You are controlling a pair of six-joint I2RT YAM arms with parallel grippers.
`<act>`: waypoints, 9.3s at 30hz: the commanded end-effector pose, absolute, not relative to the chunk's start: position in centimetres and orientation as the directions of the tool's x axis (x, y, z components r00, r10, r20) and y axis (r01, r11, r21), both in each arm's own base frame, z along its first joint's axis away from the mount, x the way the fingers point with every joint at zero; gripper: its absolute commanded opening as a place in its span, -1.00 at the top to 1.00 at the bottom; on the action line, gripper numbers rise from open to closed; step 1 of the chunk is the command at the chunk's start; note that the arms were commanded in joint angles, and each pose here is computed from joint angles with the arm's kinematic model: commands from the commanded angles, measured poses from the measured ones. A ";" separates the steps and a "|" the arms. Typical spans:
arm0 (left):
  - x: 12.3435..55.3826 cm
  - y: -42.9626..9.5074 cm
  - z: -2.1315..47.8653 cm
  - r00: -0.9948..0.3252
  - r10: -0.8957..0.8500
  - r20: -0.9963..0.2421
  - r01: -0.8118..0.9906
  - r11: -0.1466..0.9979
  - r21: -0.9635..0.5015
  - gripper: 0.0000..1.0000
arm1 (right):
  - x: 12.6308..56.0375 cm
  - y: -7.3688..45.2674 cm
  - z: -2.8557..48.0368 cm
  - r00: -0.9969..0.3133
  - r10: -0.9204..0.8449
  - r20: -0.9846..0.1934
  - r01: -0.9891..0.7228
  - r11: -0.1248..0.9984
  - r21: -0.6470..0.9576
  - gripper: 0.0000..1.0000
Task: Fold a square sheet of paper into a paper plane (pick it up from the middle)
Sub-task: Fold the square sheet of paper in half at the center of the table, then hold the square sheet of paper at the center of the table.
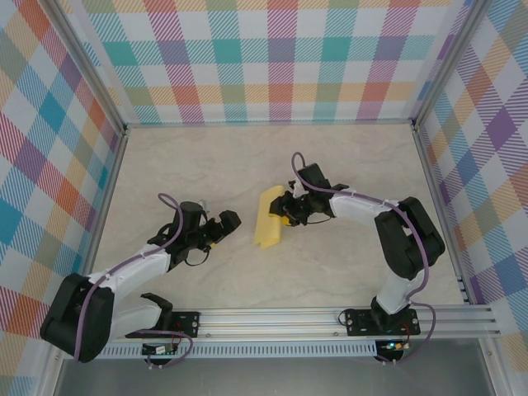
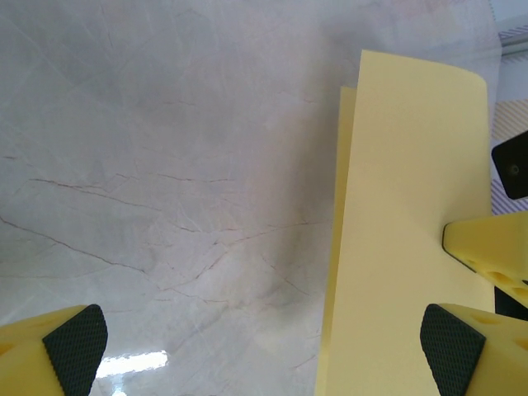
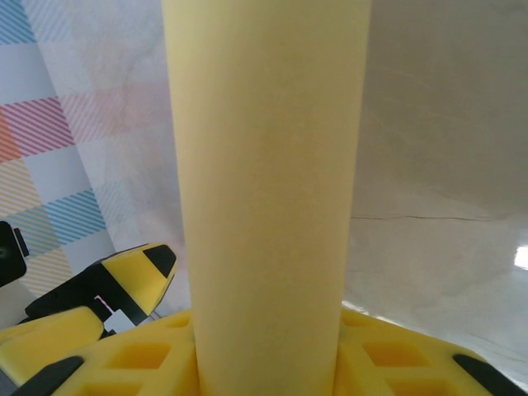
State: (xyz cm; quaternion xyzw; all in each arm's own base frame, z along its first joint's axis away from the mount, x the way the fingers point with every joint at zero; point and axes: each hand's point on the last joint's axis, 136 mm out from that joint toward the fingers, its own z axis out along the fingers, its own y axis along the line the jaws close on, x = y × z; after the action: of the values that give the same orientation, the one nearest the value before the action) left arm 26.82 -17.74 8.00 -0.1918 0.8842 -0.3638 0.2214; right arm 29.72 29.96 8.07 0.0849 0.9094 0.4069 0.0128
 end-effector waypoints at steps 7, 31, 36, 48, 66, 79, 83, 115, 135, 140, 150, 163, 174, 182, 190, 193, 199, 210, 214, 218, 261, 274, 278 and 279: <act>29.0 -20.9 9.4 -0.849 -0.476 -0.229 -0.141 0.621 -0.771 -0.97 | 28.2 28.3 5.7 -0.985 0.159 0.068 0.159 0.678 0.717 0.23; 32.4 -20.6 7.7 -0.735 -0.651 -0.188 -0.335 0.591 -0.734 -0.93 | 29.0 29.1 7.9 -0.991 0.122 0.047 0.115 0.646 0.754 0.23; 32.4 -20.1 8.6 -0.725 -0.646 -0.239 -0.299 0.607 -0.736 -0.92 | 30.1 29.7 9.9 -0.994 0.106 0.002 0.070 0.638 0.767 0.23; 31.3 -20.9 9.4 -0.777 -0.585 -0.232 -0.237 0.614 -0.753 -0.94 | 31.1 28.9 8.5 -0.981 0.194 -0.012 0.118 0.643 0.757 0.21; 31.8 -25.5 8.0 -0.854 -0.487 -0.184 -0.178 0.605 -0.776 -0.55 | 28.8 24.2 4.9 -0.986 0.166 0.003 0.138 0.804 0.579 -0.24; 31.2 -30.7 7.0 -0.921 -0.352 -0.166 -0.109 0.642 -0.759 -0.53 | 28.5 22.2 5.5 -0.980 0.197 0.006 0.163 0.794 0.585 -0.35; 31.0 -31.8 6.7 -0.933 -0.326 -0.154 -0.101 0.647 -0.756 -0.52 | 28.4 21.7 4.8 -0.977 0.210 0.021 0.185 0.805 0.564 -0.32; 30.7 -34.9 6.2 -0.965 -0.246 -0.089 -0.080 0.601 -0.795 -0.22 | 27.2 21.0 3.3 -0.990 0.133 0.053 0.140 0.826 0.546 -0.26; 30.1 -35.7 6.0 -0.978 -0.196 -0.074 -0.052 0.569 -0.821 0.21 | 27.1 20.6 4.2 -0.989 0.141 0.041 0.140 0.822 0.552 -0.27; 30.1 -35.8 6.1 -0.980 -0.187 -0.063 -0.055 0.567 -0.822 0.30 | 27.0 20.3 4.2 -0.988 0.152 0.035 0.146 0.825 0.546 -0.27; 29.6 -35.7 6.1 -0.984 -0.171 -0.058 -0.049 0.563 -0.825 0.30 | 27.1 20.4 4.2 -0.984 0.174 0.040 0.167 0.816 0.553 -0.27; 29.4 -35.4 5.0 -0.983 -0.177 -0.041 -0.072 0.587 -0.806 0.13 | 27.4 21.0 4.4 -0.973 0.226 0.053 0.211 0.765 0.608 -0.29; 29.5 -35.8 5.1 -0.984 -0.172 -0.037 -0.070 0.575 -0.815 0.47 | 27.4 20.8 4.3 -0.968 0.243 0.066 0.231 0.756 0.612 -0.29; 29.8 -35.5 5.2 -0.981 -0.184 -0.059 -0.061 0.584 -0.809 0.92 | 27.3 20.5 4.4 -0.968 0.242 0.064 0.231 0.763 0.604 -0.30; 29.9 -35.0 5.3 -0.981 -0.168 -0.095 -0.032 0.625 -0.780 0.99 | 27.1 20.4 5.5 -0.970 0.236 0.055 0.219 0.755 0.618 -0.35; 29.8 -35.1 5.2 -0.982 -0.163 -0.094 -0.028 0.624 -0.781 0.99 | 27.1 20.2 6.1 -0.970 0.237 0.046 0.214 0.753 0.622 -0.37; 29.9 -35.3 5.0 -0.983 -0.163 -0.088 -0.032 0.617 -0.786 1.00 | 26.7 20.0 5.8 -0.970 0.235 0.057 0.219 0.755 0.619 -0.37; 29.8 -35.2 5.0 -0.983 -0.161 -0.088 -0.032 0.621 -0.783 1.00 | 26.9 20.0 4.4 -0.968 0.235 0.087 0.239 0.765 0.598 -0.21; 29.8 -35.3 5.0 -0.984 -0.157 -0.084 -0.032 0.620 -0.784 0.98 | 26.9 20.1 4.1 -0.968 0.235 0.091 0.243 0.766 0.595 -0.17; 29.9 -35.3 5.1 -0.983 -0.158 -0.089 -0.030 0.624 -0.781 0.92 | 26.9 20.0 3.7 -0.965 0.240 0.102 0.253 0.768 0.588 -0.16; 30.0 -28.6 7.0 -0.903 -0.355 -0.243 -0.113 0.740 -0.663 0.36 | 26.9 18.8 1.5 -0.965 0.216 0.146 0.248 0.934 0.257 -0.35; 29.8 -28.5 6.5 -0.909 -0.346 -0.234 -0.114 0.744 -0.659 0.36 | 26.6 18.7 0.5 -0.964 0.197 0.176 0.228 0.957 0.181 -0.37; 29.8 -28.7 6.6 -0.910 -0.343 -0.231 -0.111 0.741 -0.663 0.36 | 26.6 18.8 0.3 -0.959 0.221 0.180 0.254 0.949 0.187 -0.37; 29.9 -28.7 6.6 -0.910 -0.343 -0.232 -0.110 0.740 -0.664 0.36 | 26.6 18.9 0.3 -0.957 0.225 0.180 0.259 0.947 0.189 -0.37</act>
State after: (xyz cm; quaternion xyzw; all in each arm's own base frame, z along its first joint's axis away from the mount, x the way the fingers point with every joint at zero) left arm 30.32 -28.51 6.46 -0.1289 0.9168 -0.3341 0.1764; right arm 27.01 19.92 1.99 0.1122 0.9815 0.1386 -0.0700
